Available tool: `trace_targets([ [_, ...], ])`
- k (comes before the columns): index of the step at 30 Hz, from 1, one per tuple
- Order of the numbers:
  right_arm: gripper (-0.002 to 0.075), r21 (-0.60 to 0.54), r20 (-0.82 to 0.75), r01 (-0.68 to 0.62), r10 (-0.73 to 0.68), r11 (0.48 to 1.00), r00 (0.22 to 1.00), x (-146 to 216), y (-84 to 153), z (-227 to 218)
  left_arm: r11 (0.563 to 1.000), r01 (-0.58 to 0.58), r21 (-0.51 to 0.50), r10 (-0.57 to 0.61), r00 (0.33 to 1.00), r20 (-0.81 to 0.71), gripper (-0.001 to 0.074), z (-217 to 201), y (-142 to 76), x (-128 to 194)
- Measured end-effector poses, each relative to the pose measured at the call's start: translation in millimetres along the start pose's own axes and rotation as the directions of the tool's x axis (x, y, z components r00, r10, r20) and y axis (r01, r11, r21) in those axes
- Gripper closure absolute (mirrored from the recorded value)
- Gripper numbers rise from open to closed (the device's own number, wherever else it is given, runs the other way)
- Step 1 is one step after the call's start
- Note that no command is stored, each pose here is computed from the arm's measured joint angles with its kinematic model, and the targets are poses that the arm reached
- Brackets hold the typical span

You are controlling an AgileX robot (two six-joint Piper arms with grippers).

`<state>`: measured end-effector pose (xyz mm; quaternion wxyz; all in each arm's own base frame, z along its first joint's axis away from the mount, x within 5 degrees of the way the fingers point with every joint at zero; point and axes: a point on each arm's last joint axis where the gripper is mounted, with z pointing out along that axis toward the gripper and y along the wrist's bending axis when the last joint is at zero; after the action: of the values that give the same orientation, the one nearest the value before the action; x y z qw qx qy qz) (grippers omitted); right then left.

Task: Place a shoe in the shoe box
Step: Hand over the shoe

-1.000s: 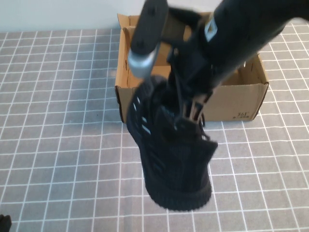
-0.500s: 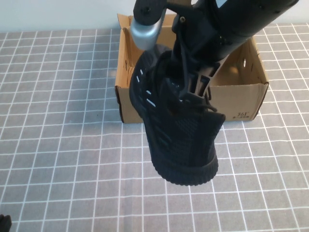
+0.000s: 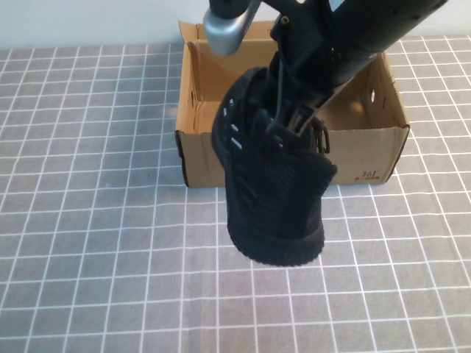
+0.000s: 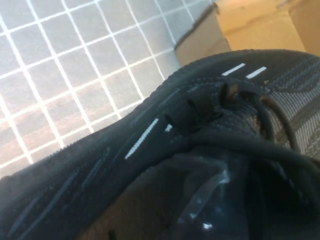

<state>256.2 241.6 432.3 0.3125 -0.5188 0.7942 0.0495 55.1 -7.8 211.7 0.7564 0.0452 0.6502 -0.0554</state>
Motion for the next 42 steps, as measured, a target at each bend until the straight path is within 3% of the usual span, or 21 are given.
trace_targets([
  [3,0.0725,0.012,-0.014,-0.059,0.059,0.998,0.998,2,-12,9,0.991,0.134,0.003,-0.134,0.988,0.076,0.0736,0,1,-7],
  [6,0.0725,0.036,-0.013,-0.124,0.124,0.992,0.992,1,-29,17,0.954,0.299,0.007,-0.299,0.953,0.046,0.0736,0,1,-6],
  [11,0.0725,0.037,0.022,-0.209,0.208,0.977,0.978,-6,-52,25,0.944,0.326,-0.046,-0.329,0.931,-0.160,0.0736,11,-1,-25],
  [18,0.0725,0.040,0.060,-0.245,0.242,0.969,0.968,-15,-71,39,0.986,0.157,-0.055,-0.164,0.866,-0.473,0.0736,62,-3,-84],
  [24,0.0725,0.025,0.054,-0.263,0.261,0.964,0.964,-16,-72,45,0.985,0.102,0.141,0.016,0.754,-0.656,0.0736,125,-17,-108],
  [29,0.0725,0.025,0.054,-0.274,0.272,0.961,0.961,-16,-72,45,0.926,0.171,0.337,0.096,0.755,-0.648,0.0736,172,-41,-111],
  [34,0.0725,0.023,0.053,-0.299,0.297,0.954,0.953,-16,-72,46,0.843,0.165,0.512,0.208,0.778,-0.593,0.0736,203,-90,-110],
  [37,0.0725,0.029,0.048,-0.313,0.312,0.949,0.949,-16,-73,48,0.786,0.137,0.602,0.279,0.791,-0.544,0.0736,208,-120,-111],
  [42,0.0725,0.035,0.035,-0.331,0.330,0.943,0.943,-13,-77,54,0.719,0.087,0.690,0.347,0.815,-0.464,0.0736,196,-144,-119],
])
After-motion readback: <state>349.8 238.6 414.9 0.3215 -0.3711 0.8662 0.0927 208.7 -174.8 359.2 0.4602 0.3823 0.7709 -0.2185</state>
